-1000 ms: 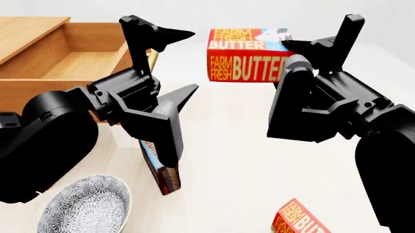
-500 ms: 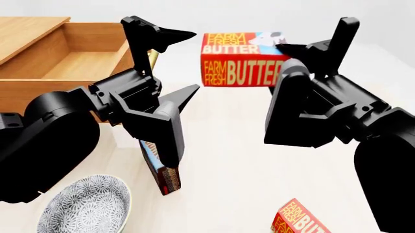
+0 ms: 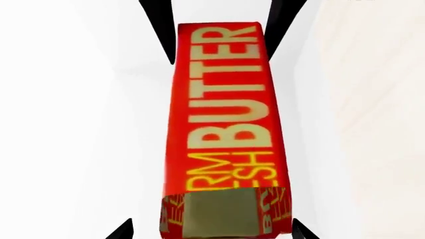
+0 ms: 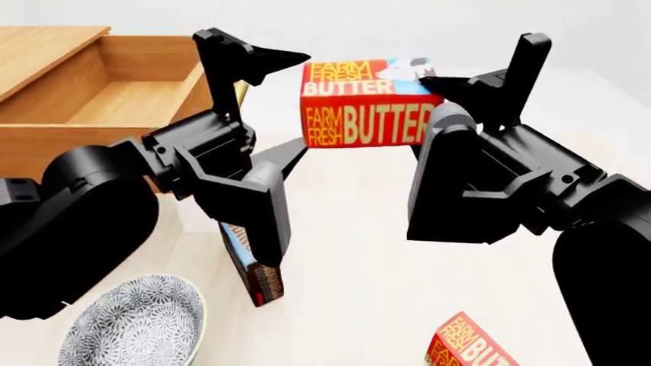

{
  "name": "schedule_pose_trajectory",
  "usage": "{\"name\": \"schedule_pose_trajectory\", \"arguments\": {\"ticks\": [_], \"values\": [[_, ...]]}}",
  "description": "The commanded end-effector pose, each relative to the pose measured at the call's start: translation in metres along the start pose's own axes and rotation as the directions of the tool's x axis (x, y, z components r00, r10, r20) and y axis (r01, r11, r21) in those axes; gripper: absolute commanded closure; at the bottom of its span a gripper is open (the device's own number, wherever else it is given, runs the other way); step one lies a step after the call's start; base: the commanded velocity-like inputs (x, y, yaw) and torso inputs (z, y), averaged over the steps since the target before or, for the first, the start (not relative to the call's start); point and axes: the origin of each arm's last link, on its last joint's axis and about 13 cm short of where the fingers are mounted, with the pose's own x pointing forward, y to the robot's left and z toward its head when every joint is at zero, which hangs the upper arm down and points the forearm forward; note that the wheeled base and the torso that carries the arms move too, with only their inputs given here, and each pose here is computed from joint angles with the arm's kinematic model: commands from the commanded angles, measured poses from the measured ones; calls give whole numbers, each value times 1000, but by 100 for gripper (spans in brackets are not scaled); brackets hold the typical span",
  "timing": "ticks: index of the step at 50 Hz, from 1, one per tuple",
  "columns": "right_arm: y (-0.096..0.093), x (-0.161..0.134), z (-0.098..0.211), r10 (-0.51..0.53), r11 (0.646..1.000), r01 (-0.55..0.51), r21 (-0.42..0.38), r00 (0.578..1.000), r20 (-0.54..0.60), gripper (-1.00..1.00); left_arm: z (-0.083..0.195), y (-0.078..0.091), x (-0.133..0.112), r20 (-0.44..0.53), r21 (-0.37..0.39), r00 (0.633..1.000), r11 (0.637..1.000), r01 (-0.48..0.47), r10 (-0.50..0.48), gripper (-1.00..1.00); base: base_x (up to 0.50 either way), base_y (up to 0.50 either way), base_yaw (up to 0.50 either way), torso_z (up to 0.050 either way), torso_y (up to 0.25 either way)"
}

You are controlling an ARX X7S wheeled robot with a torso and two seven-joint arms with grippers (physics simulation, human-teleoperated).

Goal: Put the butter at the front in the top drawer of the cabinet and close it.

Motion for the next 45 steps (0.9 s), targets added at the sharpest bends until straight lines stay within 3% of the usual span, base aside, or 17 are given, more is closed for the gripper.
{"name": "schedule_pose_trajectory", "arguments": {"ticks": [1,45], "values": [[-14,-5,4,-105,992,106,-66,994,6,100,0,-2,1,7,-7,1000,1000,5,-5,-100,0,0,0,0,0],[-13,-6,10,-76,996,78,-44,996,44,100,3,-2,0,44,0,999,1000,-12,12,-100,0,0,0,0,1]]}}
